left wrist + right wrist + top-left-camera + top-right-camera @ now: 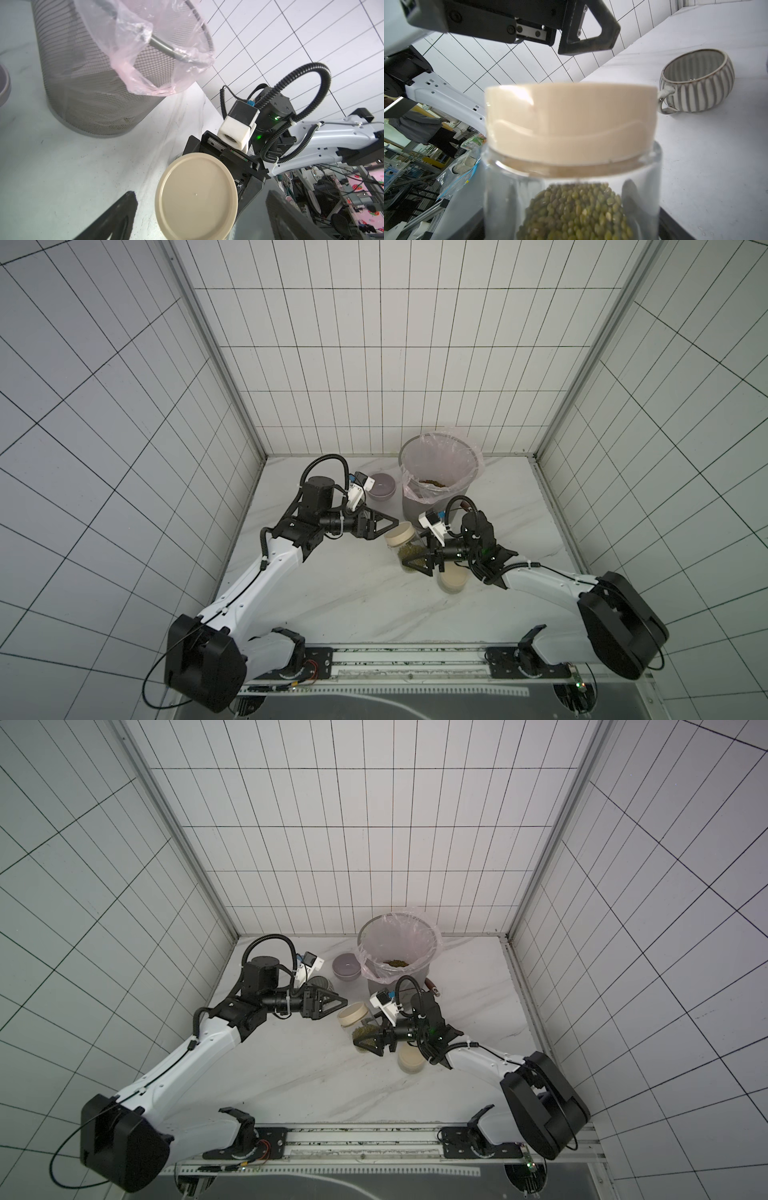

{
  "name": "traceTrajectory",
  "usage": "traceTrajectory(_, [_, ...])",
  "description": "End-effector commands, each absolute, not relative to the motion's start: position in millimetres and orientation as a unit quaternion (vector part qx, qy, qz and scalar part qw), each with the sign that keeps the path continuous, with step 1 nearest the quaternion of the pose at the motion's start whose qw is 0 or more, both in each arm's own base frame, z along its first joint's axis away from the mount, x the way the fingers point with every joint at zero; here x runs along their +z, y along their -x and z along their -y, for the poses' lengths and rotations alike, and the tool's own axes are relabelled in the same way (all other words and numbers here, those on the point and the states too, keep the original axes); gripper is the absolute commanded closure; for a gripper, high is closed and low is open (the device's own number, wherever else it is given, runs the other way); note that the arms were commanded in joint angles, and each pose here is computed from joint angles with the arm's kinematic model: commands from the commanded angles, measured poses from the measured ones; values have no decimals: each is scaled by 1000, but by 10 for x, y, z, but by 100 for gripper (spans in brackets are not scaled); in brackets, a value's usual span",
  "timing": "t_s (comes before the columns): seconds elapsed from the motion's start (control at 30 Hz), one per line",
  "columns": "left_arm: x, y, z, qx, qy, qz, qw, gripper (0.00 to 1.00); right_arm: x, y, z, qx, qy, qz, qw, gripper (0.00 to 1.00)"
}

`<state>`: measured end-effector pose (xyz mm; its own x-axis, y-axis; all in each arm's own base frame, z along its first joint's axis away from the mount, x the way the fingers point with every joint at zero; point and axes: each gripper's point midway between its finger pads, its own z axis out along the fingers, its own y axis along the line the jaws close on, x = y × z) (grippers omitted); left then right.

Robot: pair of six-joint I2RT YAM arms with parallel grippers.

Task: Empty moldy mung beans from jars
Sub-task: Unscrew the lid from the jar.

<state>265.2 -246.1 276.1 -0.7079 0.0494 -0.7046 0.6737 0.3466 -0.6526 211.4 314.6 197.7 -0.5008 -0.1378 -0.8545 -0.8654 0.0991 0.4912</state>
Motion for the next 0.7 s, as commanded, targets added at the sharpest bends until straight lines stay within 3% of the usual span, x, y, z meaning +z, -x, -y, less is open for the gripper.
traceTrajectory(0.0, [2862,-2609,2522,-541,-286,-719,329,3,2237,-2063,-3119,565,394,-636,349,30])
traceTrajectory(0.4, [2780,-2279,2662,-575,-342,-683,294,2,2442,-2016,-3070,555,404,-628,367,30])
traceTrajectory(0.67, [2662,-2319,2699,-564,-337,-696,289,2,2517,-2009,-3079,556,408,-623,369,31])
